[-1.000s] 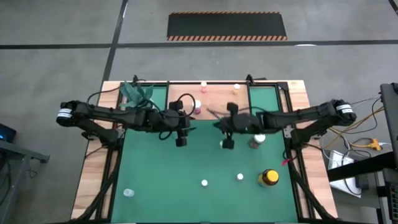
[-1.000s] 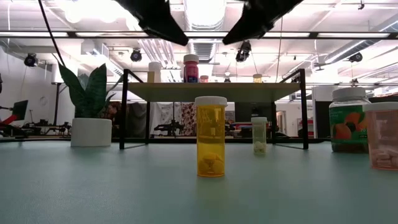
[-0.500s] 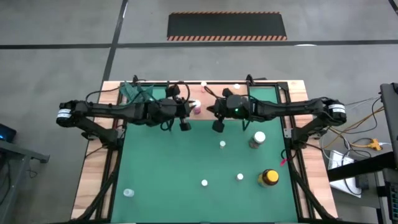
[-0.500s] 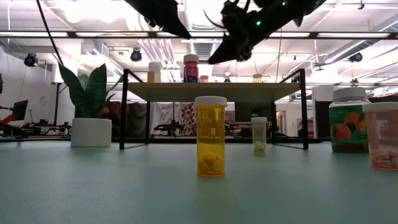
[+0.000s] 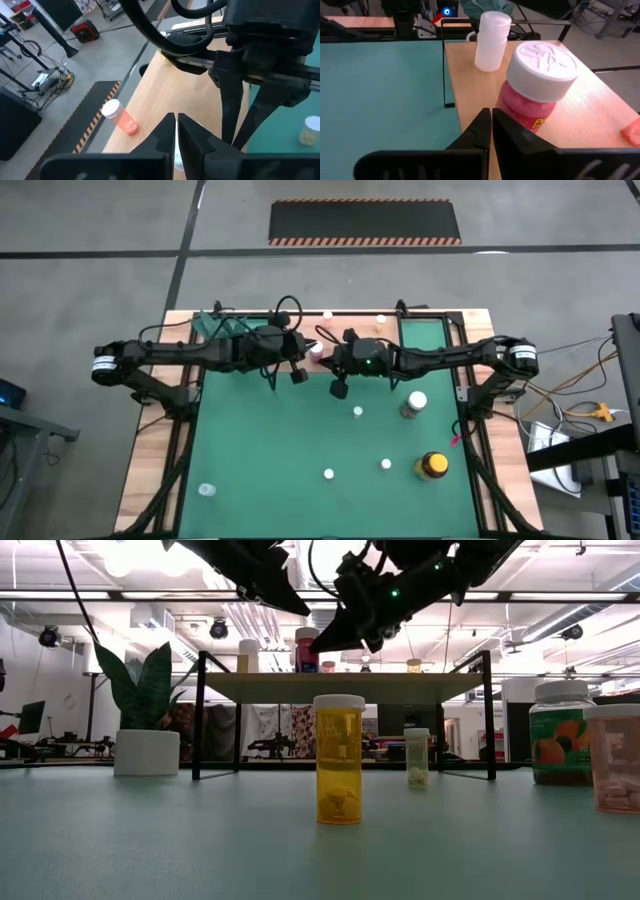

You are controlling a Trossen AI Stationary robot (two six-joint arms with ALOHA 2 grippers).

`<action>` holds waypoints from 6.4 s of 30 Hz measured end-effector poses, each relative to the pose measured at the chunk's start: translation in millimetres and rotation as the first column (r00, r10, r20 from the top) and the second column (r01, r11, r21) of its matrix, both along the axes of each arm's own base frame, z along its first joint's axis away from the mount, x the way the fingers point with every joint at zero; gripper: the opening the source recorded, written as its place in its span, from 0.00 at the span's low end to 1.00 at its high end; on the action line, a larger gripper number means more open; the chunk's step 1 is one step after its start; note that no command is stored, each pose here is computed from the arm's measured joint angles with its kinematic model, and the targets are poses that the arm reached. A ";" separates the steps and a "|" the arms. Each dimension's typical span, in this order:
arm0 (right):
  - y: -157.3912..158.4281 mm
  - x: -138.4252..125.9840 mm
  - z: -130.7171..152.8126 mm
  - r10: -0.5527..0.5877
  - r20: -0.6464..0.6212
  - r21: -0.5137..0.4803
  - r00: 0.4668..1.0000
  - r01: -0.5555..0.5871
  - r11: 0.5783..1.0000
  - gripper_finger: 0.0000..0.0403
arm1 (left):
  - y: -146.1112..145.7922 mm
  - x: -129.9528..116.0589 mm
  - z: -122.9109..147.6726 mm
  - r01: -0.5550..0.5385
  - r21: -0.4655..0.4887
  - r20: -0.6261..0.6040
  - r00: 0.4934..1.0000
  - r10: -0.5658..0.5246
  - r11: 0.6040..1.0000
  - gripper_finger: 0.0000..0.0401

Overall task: Pick and place medicine bottles onto shelf by color
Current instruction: Put the pink and blue pill bottle on the shelf

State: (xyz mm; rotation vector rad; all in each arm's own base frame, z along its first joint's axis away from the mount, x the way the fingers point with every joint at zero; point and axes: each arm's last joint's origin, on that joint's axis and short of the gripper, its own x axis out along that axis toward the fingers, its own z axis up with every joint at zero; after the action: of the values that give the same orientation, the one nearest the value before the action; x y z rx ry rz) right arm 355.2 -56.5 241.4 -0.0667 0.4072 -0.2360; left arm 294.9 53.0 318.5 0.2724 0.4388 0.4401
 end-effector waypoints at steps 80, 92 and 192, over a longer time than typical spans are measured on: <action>-17.2 -12.6 3.5 0.044 -0.082 -0.054 0.996 -0.049 0.997 0.02 | -16.3 -13.1 -38.0 0.001 -0.226 -0.009 1.000 -0.003 0.974 0.00; -39.5 -4.9 6.5 -0.045 0.037 -0.167 0.998 0.051 0.985 0.02 | -15.1 -9.2 -44.7 -0.008 -0.230 -0.032 1.000 0.001 0.973 0.00; -45.3 1.3 -0.8 0.103 0.116 -0.011 0.988 -0.102 0.995 0.02 | -19.6 -20.6 -30.6 0.013 -0.108 -0.041 0.999 -0.018 0.994 0.00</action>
State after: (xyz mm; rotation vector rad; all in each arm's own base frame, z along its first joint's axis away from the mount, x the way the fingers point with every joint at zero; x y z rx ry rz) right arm 356.5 -101.9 240.6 -0.0787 0.2862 -0.1387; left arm 274.3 33.4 287.9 0.1803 0.4994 0.3945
